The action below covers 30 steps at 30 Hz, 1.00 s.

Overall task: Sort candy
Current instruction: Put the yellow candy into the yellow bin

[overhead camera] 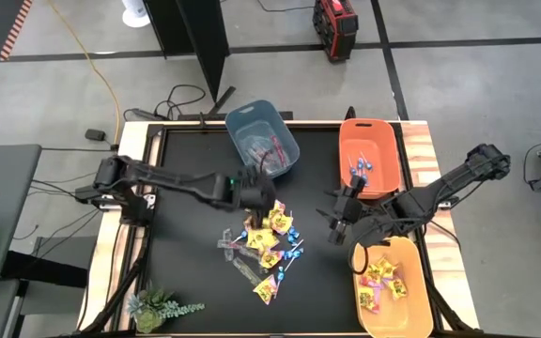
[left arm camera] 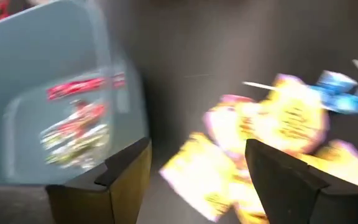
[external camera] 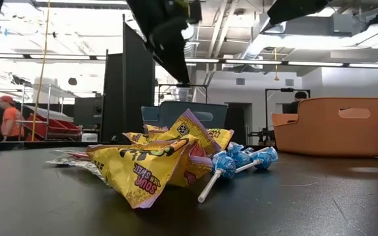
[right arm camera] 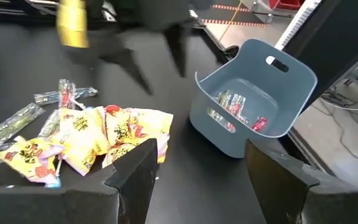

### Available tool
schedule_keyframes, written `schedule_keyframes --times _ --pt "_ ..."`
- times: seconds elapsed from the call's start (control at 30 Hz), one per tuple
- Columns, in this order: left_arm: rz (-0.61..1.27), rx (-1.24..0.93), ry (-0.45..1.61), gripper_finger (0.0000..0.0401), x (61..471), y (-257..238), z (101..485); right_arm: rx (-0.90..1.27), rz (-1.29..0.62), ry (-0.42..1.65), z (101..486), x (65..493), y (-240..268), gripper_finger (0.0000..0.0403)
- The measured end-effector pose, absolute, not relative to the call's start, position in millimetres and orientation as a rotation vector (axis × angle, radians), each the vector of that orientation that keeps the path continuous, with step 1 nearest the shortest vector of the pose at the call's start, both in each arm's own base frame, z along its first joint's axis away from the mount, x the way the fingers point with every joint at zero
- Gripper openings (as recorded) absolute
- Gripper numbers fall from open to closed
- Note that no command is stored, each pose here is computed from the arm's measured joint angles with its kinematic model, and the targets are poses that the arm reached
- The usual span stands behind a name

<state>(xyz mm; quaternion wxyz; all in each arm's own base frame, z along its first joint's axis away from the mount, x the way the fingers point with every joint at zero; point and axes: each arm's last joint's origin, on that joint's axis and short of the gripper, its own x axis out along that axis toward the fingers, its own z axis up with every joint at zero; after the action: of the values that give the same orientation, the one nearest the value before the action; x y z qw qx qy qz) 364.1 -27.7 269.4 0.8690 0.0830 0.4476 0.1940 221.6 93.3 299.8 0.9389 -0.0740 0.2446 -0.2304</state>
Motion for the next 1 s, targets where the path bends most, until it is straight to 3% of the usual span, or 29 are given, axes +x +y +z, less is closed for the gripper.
schedule_keyframes --times 0.13,0.43,0.6,1.0 --pt "0.317 0.209 0.935 0.0237 356 -71 265 -0.141 -0.423 0.515 299 221 97 0.0260" --pt "0.428 0.238 0.868 0.0208 331 -126 264 -0.276 -0.153 0.560 271 253 134 0.0260" --pt "0.407 0.234 0.858 0.0202 324 -142 264 -0.323 0.055 0.555 250 290 152 0.0260" --pt "0.600 0.291 0.807 0.0201 287 -153 272 -0.340 0.279 0.683 195 351 207 0.0260"
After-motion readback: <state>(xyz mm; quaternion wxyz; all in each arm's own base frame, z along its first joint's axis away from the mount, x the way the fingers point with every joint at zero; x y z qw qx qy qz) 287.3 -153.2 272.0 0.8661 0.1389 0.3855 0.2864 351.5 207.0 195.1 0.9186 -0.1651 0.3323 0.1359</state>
